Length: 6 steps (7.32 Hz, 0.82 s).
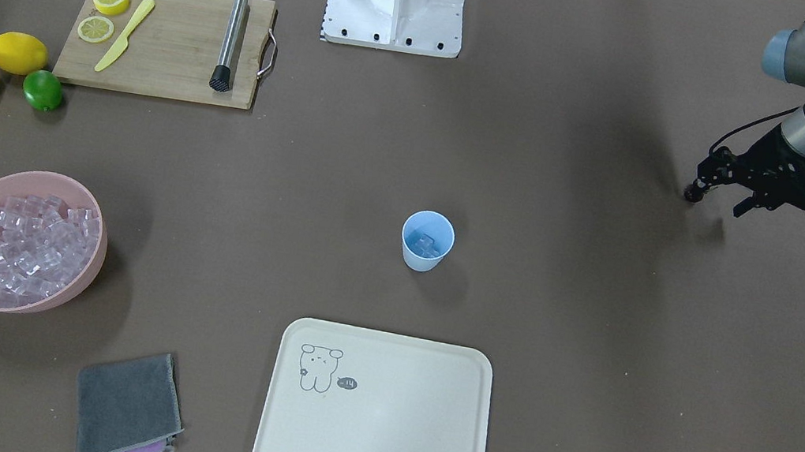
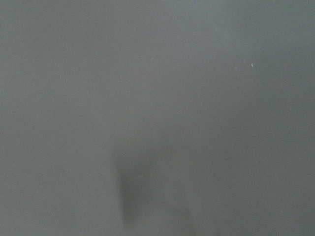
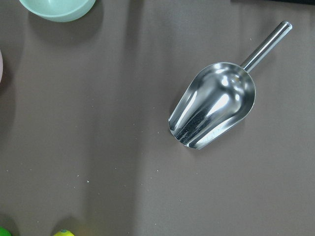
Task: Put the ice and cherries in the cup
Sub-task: 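Reach the left gripper down to the dark cherries and grasp them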
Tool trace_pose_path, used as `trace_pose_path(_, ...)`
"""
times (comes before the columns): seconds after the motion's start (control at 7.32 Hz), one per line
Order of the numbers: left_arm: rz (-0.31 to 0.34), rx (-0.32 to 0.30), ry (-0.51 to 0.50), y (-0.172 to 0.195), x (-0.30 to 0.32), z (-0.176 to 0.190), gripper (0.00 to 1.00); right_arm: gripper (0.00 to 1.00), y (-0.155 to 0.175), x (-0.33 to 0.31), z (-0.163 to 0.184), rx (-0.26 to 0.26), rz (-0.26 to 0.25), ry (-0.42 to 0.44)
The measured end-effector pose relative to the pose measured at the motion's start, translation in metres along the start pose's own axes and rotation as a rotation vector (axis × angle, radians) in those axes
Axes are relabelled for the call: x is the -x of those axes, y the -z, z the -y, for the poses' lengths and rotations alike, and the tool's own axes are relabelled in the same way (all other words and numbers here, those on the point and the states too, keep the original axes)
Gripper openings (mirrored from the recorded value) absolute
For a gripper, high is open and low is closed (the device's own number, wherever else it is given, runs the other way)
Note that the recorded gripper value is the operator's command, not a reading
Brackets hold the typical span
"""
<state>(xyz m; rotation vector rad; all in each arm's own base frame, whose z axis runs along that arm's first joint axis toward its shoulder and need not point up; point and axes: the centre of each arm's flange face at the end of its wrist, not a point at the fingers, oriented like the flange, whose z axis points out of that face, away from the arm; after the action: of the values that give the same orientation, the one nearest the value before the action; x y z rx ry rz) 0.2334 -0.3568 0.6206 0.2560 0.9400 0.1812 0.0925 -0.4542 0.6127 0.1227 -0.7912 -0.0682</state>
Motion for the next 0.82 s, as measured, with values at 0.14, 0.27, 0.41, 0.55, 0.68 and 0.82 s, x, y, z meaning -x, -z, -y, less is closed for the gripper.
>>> trace_pose_path(0.14,-0.007,0.011,-0.011,-0.005,-0.005,-0.006,0.31,0.99,-0.001,0.0,0.0,0.002,0.0,-0.001)
trace_pose_path(0.27,-0.014,0.015,-0.018,-0.008,-0.01,-0.008,0.29,0.99,-0.001,0.0,0.0,0.004,0.001,-0.004)
trace_pose_path(0.41,-0.02,0.015,-0.024,-0.008,-0.014,-0.008,0.29,0.99,-0.001,-0.001,-0.001,0.005,0.002,-0.006)
trace_pose_path(0.55,-0.025,0.013,-0.027,-0.008,-0.017,-0.007,0.29,0.99,-0.002,-0.001,-0.003,0.006,0.002,-0.008)
trace_pose_path(0.68,-0.031,0.011,-0.031,-0.006,-0.02,-0.006,0.29,0.99,-0.002,-0.001,-0.004,0.007,0.002,-0.01)
trace_pose_path(0.82,-0.048,0.015,-0.036,-0.002,-0.026,-0.004,0.29,0.99,-0.001,0.0,-0.004,0.005,0.002,-0.009)
